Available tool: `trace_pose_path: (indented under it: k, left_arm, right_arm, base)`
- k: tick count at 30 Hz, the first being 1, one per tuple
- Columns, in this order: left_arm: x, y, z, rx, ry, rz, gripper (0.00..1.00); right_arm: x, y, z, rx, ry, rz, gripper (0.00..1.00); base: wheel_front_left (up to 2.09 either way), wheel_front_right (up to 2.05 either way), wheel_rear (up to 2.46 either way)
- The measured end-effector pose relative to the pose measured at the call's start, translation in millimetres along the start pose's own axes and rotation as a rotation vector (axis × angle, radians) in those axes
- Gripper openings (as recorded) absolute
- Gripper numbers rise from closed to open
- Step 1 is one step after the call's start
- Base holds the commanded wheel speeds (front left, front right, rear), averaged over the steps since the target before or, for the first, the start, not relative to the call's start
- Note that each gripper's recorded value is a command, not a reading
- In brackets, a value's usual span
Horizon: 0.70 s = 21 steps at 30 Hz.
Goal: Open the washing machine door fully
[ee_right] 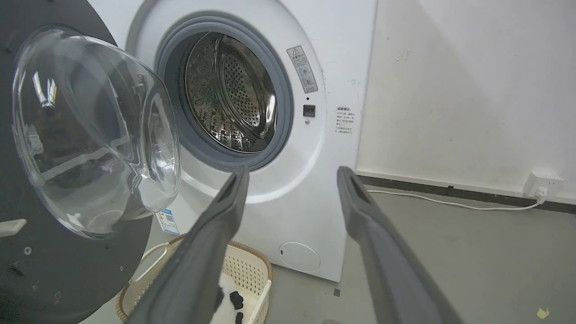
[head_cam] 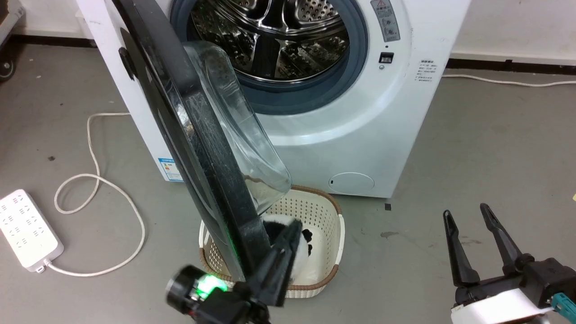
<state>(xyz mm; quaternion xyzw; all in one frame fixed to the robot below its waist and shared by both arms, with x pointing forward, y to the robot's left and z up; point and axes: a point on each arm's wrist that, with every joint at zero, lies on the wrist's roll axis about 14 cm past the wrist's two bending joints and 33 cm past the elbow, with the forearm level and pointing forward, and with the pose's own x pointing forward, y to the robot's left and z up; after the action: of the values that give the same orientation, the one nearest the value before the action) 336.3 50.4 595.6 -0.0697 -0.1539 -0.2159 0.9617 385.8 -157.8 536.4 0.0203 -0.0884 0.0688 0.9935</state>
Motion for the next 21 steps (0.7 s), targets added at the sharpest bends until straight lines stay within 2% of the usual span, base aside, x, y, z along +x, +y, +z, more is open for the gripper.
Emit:
trace_pose_path:
  k: [5, 9, 21]
  left_arm:
    - [-10.2, -1.4, -50.1, -0.042, 0.170, 0.013, 0.00]
    - [-16.0, 16.8, -70.9, -0.039, 0.223, 0.095, 0.00]
    - [-38.9, 48.2, -75.7, -0.029, 0.235, 0.236, 0.00]
  right_arm:
    - [2.0, 1.7, -6.6, 0.004, 0.017, 0.006, 1.00]
    - [3.3, 3.6, -12.4, 0.008, 0.033, 0.012, 1.00]
    - [17.9, 30.3, -21.9, 0.033, 0.049, 0.091, 1.00]
  base:
    - [0.00, 0.00, 0.00]
    - [0.00, 0.00, 0.00]
    - [0.00, 0.00, 0.00]
